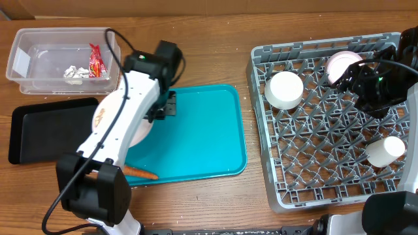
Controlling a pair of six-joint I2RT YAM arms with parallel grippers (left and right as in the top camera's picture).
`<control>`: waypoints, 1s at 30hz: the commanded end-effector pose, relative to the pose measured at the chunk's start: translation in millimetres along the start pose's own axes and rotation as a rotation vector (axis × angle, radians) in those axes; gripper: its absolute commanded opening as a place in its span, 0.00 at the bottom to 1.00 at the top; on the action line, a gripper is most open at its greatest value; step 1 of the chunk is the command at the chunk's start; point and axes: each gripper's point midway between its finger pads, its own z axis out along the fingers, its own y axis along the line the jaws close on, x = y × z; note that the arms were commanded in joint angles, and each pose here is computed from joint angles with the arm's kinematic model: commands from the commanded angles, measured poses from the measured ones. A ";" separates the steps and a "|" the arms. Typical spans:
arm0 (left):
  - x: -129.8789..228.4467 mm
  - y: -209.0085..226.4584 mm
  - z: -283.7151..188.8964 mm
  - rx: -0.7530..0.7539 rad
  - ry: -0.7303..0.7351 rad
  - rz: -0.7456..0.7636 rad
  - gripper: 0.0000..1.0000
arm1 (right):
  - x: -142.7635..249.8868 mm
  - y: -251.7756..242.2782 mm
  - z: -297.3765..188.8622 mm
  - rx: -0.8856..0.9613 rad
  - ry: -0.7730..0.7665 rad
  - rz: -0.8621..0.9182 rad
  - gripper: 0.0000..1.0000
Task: Sort waste into correct bins and load items into the dishwasher
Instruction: 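Carry the plate left and tip the rice and shells onto the black tray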
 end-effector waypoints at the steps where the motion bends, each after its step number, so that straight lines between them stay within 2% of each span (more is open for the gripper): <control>1: -13.2 33.6 0.9 -0.034 -0.010 -0.063 0.04 | -1.5 4.7 -4.1 -0.012 -0.017 -0.016 0.81; 7: -21.9 82.5 12.8 -0.011 0.009 -0.137 0.04 | -1.4 4.6 -4.1 -0.012 -0.016 -0.015 0.81; 21: -44.4 135.2 20.3 0.464 -0.090 -0.273 0.04 | -1.9 4.8 -4.2 -0.012 -0.019 -0.016 0.80; 30: -53.1 167.0 -8.8 0.838 -0.264 -0.392 0.04 | -2.4 4.7 -4.1 -0.012 -0.020 -0.017 0.80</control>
